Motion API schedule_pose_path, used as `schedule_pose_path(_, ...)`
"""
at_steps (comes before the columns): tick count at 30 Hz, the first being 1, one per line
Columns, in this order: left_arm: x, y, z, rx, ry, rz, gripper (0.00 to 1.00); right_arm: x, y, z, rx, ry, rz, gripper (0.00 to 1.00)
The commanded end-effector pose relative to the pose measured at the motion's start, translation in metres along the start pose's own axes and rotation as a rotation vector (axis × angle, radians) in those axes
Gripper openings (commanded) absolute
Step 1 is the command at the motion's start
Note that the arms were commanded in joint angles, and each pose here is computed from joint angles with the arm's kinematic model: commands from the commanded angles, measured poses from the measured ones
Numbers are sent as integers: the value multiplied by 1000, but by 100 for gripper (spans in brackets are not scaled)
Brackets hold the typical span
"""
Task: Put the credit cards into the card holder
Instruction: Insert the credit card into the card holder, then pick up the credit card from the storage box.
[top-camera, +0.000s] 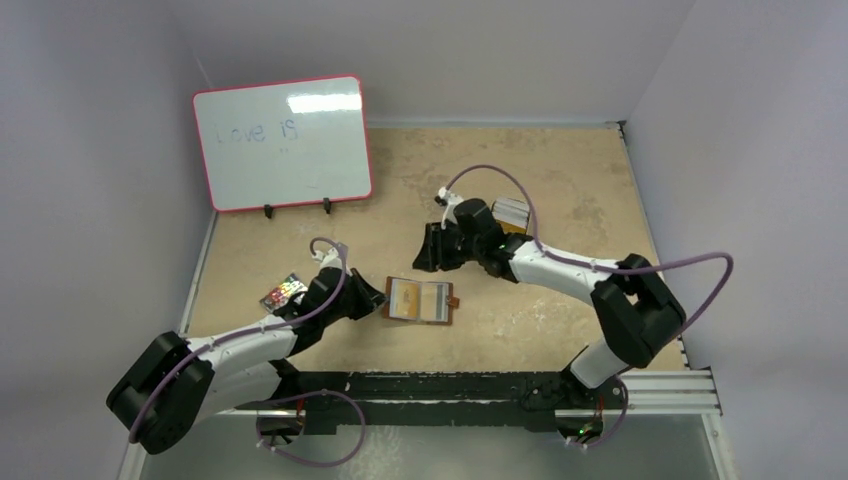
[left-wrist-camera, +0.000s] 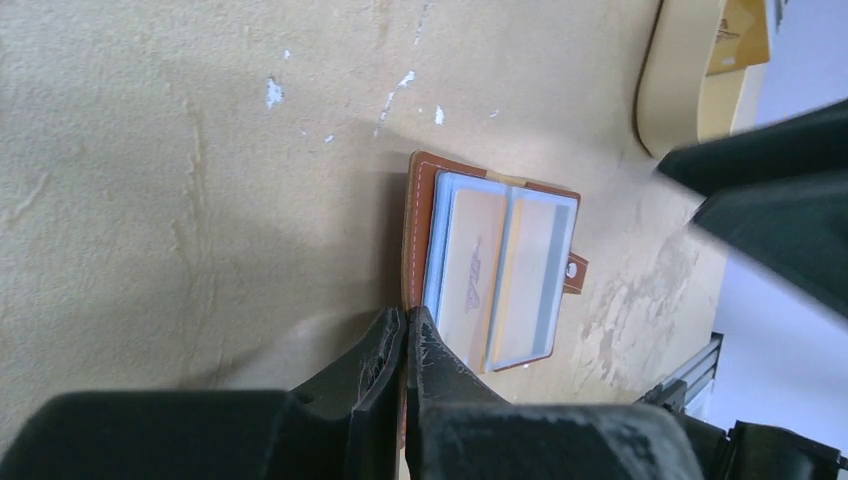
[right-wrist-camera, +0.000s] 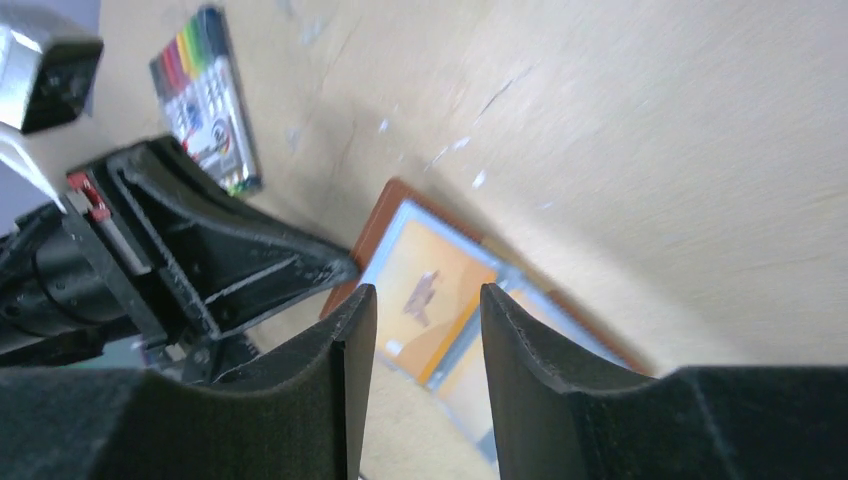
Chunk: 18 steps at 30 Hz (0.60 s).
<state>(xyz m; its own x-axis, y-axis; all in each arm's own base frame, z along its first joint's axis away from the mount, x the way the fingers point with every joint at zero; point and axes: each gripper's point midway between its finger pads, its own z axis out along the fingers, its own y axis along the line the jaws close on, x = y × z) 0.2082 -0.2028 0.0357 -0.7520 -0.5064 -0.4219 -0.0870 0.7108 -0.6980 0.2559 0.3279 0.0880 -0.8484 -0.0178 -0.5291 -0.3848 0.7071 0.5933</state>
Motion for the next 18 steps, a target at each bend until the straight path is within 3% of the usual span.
schedule_pose_path(1, -10, -26, -4, 100, -27, 19, 0, -53, -33, -35, 164, -107, -248, 47)
schedule_pose_path(5, -9, -25, -3, 97, -23, 20, 0, -97, -60, -64, 372, -183, -368, 50)
schedule_pose_path(12, -7, -32, -3, 122, -3, 25, 0, -115, -136, -94, 797, -93, -539, 50)
schedule_pose_path(18, -3, -30, -3, 120, 17, 34, 0, -128, -161, -110, 889, -32, -690, 51)
